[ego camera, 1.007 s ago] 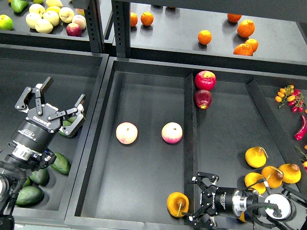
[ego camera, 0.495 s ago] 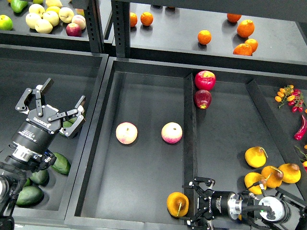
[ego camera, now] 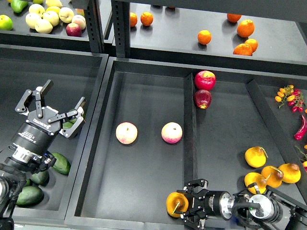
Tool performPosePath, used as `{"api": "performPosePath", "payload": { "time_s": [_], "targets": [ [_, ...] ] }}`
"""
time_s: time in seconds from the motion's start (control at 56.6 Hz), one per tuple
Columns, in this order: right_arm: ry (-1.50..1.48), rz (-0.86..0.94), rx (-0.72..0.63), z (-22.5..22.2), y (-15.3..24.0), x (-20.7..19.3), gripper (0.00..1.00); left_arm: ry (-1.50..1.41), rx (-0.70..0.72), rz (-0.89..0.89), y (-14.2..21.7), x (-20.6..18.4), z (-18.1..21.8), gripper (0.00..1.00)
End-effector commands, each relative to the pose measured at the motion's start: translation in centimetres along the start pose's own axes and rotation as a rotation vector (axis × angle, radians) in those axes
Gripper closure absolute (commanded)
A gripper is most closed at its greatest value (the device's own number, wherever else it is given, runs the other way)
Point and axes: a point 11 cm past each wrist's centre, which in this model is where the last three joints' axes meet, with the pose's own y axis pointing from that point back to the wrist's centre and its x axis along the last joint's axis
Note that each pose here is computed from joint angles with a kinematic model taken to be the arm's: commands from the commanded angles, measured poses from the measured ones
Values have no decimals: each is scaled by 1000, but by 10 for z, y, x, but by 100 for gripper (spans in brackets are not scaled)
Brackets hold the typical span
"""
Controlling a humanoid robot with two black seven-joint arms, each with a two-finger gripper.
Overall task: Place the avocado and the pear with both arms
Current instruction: 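Lower the right gripper onto the yellow-orange pear and grasp it, then lift the pear and carry it into the bin with pears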
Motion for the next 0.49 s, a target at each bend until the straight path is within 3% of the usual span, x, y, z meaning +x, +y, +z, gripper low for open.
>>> {"api": "performPosePath", "payload": {
  "time_s": [0.0, 0.3, 0.477],
  "targets": [
    [-2, -1, 0, 0, 0, 0, 46, 1, -1, 1, 0, 0, 0, 1],
    [-17, 6, 1, 1, 0, 1, 64, 1, -1, 4, 2, 1, 0, 1],
    [-19, -5, 6, -2, 0, -3, 64, 2, -1, 7, 3, 2, -1, 1]
  ]
}}
